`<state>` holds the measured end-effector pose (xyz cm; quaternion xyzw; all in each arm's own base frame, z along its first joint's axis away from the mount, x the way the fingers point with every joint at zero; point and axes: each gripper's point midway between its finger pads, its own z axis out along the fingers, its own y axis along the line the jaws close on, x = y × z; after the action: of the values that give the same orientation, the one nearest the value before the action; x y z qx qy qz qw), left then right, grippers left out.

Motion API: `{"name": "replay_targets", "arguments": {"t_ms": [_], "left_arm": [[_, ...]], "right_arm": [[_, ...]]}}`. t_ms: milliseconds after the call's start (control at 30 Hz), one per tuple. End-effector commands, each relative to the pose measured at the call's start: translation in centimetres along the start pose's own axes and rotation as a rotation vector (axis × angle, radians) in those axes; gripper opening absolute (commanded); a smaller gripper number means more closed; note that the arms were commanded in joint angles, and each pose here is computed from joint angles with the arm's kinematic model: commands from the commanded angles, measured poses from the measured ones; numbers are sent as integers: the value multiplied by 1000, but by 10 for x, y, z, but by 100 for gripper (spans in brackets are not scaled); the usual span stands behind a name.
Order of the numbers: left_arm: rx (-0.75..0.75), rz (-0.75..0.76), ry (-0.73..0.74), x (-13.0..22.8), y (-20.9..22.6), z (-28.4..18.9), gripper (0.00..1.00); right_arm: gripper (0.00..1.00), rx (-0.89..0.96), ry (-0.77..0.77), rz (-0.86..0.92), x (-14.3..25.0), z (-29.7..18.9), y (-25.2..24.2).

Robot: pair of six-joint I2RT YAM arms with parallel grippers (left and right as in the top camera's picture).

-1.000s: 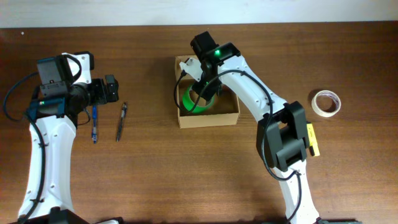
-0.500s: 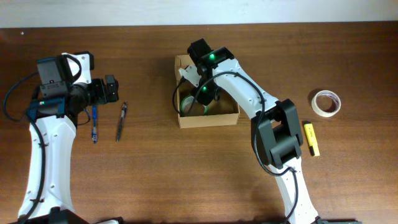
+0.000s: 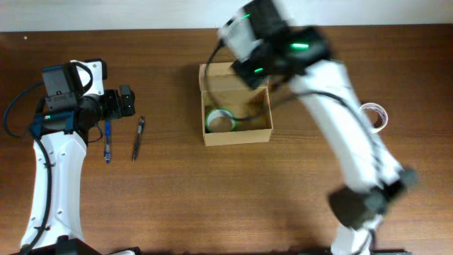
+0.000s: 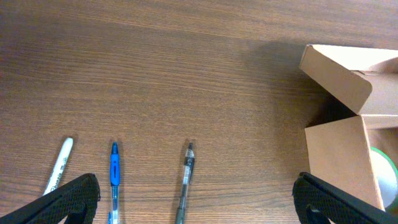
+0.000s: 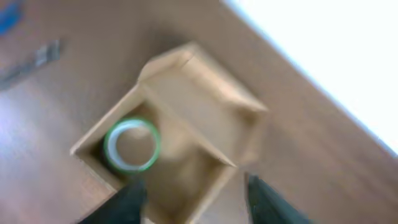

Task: Pack container
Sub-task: 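Move the right gripper to the white masking tape and grasp it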

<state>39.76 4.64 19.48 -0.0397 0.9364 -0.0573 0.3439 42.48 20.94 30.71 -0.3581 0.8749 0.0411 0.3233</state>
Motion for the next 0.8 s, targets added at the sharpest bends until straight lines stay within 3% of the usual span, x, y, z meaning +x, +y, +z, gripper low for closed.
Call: {"name": "replay_targets", "arguments": {"t_ms": [0, 100, 167, 367, 533, 767], "left_arm": [[12, 18, -8, -5, -1, -1, 99], [12, 18, -8, -5, -1, -1, 99], [12, 18, -8, -5, -1, -1, 99], [12, 18, -8, -5, -1, -1, 99], [12, 18, -8, -5, -1, -1, 99], [12, 18, -8, -5, -1, -1, 99]], "right_arm": [[59, 204, -96, 265, 24, -78, -87], [59, 330, -92, 483, 73, -110, -146], [62, 416, -12, 765, 143, -122, -195], [60, 322, 167, 1194, 269, -79, -232], [56, 264, 342, 1351, 341, -31, -229], [56, 213, 462, 1390, 389, 31, -225]]}}
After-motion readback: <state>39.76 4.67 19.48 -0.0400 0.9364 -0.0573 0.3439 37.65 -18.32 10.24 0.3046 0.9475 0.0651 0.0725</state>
